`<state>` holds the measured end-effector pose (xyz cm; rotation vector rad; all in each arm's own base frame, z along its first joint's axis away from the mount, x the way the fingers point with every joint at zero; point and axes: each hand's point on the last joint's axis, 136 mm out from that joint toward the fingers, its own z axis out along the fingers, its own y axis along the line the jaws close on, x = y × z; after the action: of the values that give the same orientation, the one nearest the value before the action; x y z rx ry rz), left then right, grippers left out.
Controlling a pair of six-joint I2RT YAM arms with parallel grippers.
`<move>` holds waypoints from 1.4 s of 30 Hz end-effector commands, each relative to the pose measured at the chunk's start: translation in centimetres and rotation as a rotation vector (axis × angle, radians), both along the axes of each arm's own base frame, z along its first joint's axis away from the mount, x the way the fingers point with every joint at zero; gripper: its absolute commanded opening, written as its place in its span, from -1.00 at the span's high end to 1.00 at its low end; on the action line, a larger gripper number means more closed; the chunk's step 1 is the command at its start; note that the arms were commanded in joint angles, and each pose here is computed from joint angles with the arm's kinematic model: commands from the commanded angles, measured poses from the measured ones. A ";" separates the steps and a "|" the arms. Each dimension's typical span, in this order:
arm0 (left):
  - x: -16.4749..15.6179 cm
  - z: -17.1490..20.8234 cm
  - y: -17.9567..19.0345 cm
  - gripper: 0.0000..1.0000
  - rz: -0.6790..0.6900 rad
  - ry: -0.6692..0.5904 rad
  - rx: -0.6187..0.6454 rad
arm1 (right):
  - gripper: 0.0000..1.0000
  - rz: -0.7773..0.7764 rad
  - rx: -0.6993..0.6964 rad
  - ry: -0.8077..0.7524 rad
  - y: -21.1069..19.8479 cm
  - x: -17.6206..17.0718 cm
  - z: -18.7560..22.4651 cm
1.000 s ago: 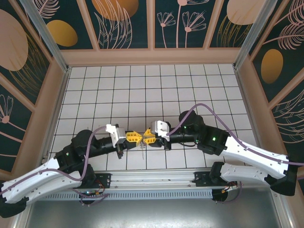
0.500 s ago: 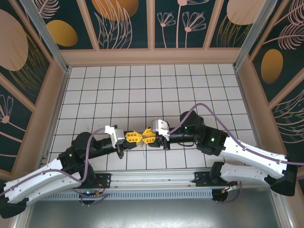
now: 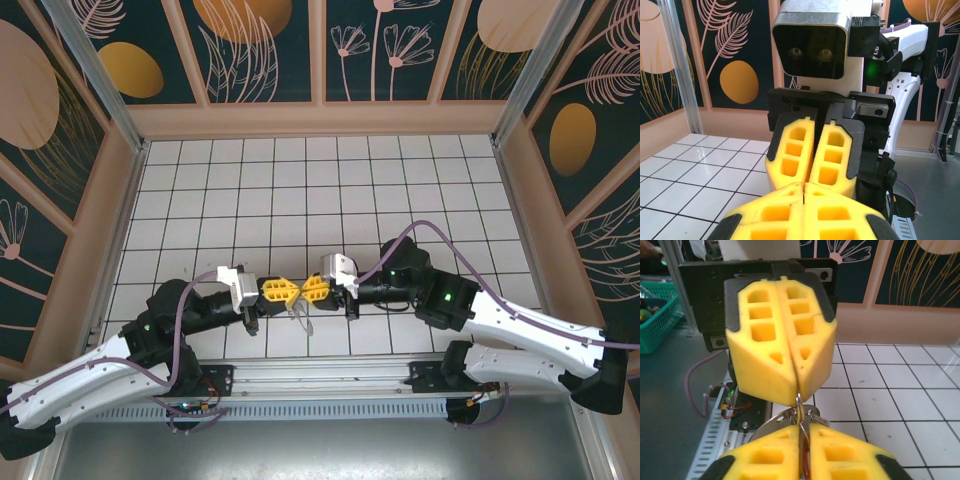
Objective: Put the keys on the keyring
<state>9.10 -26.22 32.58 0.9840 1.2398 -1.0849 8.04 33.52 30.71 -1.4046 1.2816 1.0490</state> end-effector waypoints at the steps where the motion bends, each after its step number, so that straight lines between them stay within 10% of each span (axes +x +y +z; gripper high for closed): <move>1: -0.6 2.9 0.5 1.00 -0.018 -0.058 -0.080 | 0.91 0.005 0.037 -0.018 -0.2 -0.3 0.8; 28: -0.9 3.4 0.2 1.00 -0.041 -0.055 -0.112 | 0.99 0.070 0.044 -0.007 1.4 -0.7 -0.1; 42: -0.3 3.0 0.4 1.00 -0.002 -0.052 -0.089 | 0.49 0.016 0.154 -0.042 -1.1 -0.9 2.2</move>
<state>8.91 -26.30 33.22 0.9813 1.2084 -1.0981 7.20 32.81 30.81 -1.3762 1.2036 1.0878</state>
